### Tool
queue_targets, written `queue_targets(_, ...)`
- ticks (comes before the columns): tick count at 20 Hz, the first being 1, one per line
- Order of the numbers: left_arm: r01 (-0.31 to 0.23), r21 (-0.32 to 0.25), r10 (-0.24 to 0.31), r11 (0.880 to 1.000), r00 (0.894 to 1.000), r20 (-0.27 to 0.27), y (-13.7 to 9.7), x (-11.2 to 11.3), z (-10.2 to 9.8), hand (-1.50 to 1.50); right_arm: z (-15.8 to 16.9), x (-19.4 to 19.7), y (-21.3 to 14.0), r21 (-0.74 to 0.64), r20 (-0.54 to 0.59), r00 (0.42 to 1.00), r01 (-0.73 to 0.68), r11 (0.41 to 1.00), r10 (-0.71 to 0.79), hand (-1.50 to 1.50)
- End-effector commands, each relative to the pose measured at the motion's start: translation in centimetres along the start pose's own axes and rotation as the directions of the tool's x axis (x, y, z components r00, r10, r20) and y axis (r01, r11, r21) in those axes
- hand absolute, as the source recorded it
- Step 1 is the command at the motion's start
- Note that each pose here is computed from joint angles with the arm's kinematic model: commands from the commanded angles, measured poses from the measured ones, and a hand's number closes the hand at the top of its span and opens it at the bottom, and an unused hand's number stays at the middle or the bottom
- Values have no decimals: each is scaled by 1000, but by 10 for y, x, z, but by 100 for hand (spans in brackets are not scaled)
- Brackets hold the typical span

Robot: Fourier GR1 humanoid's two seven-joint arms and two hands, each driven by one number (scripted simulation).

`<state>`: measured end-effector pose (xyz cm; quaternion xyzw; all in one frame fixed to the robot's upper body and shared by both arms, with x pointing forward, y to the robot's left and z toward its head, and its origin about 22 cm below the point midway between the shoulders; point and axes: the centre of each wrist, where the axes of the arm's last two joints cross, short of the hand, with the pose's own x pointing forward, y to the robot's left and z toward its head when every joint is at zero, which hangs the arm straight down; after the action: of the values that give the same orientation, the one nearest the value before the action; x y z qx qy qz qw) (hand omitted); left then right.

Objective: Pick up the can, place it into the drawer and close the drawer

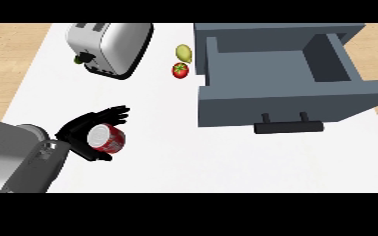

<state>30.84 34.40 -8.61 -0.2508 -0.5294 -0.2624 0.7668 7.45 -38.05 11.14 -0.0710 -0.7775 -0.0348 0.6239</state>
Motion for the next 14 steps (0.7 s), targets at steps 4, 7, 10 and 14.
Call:
queue_targets(4, -156, -205, 171, 966, 983, 59, -21, -7, -29, 150, 2, 1, 9, 20, 8, 1000, 14, 1000, -14, -150)
queue_targets(7, -167, -295, 193, 941, 979, 62, -15, -3, -20, 150, 1, -2, 3, -3, -9, 1000, 7, 1000, -7, -150)
queue_targets(10, -162, -343, 209, 925, 972, 108, -27, 1, -36, 150, 8, 5, 6, -3, -2, 1000, 15, 1000, -15, -150)
queue_targets(14, -150, -397, 229, 905, 960, 158, -31, 16, -47, 150, 16, 4, 4, -23, -13, 1000, 17, 1000, -17, -150)
